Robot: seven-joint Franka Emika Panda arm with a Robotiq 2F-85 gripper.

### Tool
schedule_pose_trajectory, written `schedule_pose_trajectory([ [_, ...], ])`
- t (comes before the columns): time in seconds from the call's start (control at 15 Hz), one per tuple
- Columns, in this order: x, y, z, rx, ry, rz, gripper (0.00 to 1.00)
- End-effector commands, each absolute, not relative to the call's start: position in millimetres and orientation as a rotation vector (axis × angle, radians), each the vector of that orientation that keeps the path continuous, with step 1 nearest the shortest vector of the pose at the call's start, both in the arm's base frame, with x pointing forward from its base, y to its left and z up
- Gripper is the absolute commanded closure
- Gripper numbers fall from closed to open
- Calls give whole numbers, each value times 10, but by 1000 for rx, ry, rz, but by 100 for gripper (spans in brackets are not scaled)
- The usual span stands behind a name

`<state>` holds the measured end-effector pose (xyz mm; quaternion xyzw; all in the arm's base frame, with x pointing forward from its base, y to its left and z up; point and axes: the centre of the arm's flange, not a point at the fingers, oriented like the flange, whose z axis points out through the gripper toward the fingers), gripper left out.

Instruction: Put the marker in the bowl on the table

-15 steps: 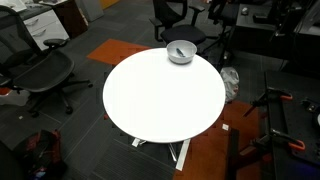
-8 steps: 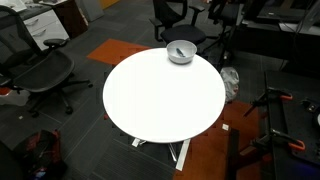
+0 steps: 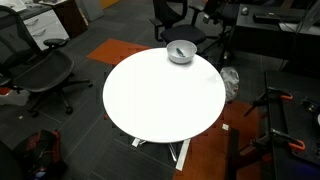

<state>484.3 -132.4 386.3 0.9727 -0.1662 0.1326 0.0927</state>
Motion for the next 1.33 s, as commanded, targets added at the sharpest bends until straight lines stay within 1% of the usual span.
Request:
schedule_pose_trajectory([
  [0.0, 5310, -1598, 3602, 2873, -634, 340, 0],
  [0.67, 5883, -2185, 2813, 2973, -805, 245, 0],
  [1.27, 6136, -2420, 2138, 2970, -853, 213, 0],
])
